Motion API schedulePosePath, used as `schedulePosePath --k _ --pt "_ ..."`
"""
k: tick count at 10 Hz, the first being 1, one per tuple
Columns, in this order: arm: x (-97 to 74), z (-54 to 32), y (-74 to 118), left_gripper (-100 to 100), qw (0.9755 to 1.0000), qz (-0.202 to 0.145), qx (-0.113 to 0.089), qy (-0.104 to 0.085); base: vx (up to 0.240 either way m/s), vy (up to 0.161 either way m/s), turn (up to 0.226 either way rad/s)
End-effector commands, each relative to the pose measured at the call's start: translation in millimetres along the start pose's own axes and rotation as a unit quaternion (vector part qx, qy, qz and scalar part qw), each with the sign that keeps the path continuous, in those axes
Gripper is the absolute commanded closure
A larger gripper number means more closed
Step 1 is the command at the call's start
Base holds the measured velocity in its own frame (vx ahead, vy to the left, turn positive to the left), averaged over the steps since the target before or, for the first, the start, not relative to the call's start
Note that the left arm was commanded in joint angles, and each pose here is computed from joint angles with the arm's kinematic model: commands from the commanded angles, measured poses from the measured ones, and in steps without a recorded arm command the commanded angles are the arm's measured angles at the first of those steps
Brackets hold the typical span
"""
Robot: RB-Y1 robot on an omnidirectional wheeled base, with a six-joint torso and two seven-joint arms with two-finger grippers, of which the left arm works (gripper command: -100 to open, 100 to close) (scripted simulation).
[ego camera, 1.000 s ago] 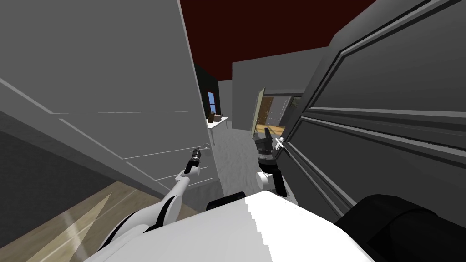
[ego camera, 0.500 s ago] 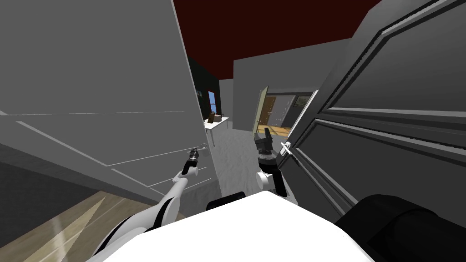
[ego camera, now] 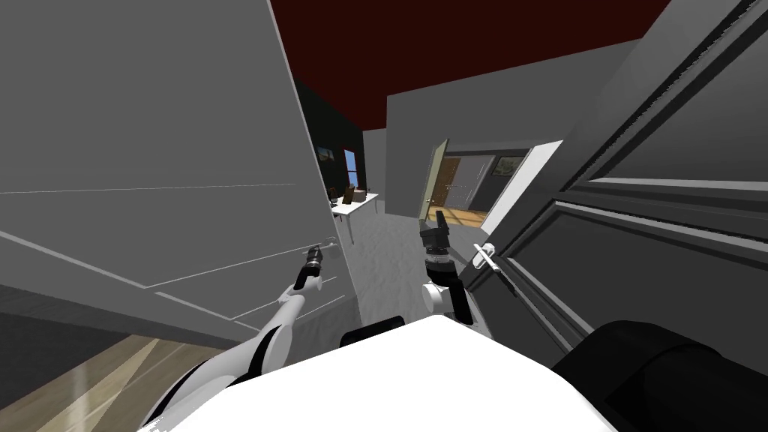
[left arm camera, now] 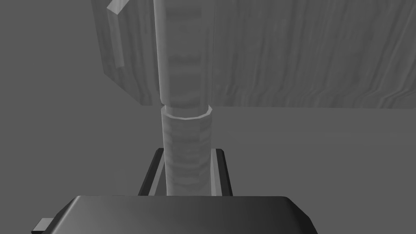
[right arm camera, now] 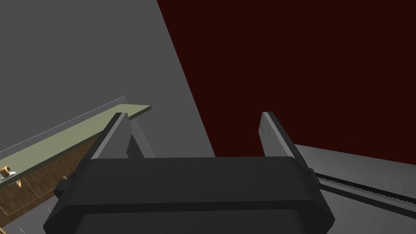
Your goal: Push the door open
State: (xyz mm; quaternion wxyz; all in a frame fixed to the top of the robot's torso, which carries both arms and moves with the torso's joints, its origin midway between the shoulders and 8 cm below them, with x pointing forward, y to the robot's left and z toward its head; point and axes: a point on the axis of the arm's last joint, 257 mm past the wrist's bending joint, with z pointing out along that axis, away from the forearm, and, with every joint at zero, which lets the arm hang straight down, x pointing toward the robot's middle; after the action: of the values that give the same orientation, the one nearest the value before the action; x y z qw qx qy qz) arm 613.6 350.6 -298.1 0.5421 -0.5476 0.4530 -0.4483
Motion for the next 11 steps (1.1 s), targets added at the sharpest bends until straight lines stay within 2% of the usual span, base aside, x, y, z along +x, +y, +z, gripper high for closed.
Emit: schedulePosePath --k 1,2,3,4,5,8,10,11 --pt "-16.9 0.4 -2.9 100 0.9999 0.002 0.003 -0.016 0.188 -0.103 0.081" --pt "-25.2 -0.1 -2.9 100 0.9997 0.001 0.003 -0.023 0.204 -0.089 0.096" --pt "-25.2 -0.1 -2.9 100 0.9997 0.001 0.003 -0.023 0.133 -0.061 0.037" --pt "-37.7 -1.0 -2.9 100 0.9994 0.001 0.003 -0.034 0.141 -0.074 0.037" --pt "-37.7 -1.0 -2.9 100 0.9994 0.001 0.003 -0.034 0.127 -0.067 0.048" --pt "-66.1 -3.7 -3.3 100 0.9983 0.000 0.003 -0.059 0.187 -0.107 0.079" --pt "-66.1 -3.7 -3.3 100 0.9983 0.000 0.003 -0.059 0.075 -0.027 0.019" --pt "-81.2 -5.7 -3.6 100 0.9974 0.000 0.004 -0.072 0.113 -0.073 0.049"
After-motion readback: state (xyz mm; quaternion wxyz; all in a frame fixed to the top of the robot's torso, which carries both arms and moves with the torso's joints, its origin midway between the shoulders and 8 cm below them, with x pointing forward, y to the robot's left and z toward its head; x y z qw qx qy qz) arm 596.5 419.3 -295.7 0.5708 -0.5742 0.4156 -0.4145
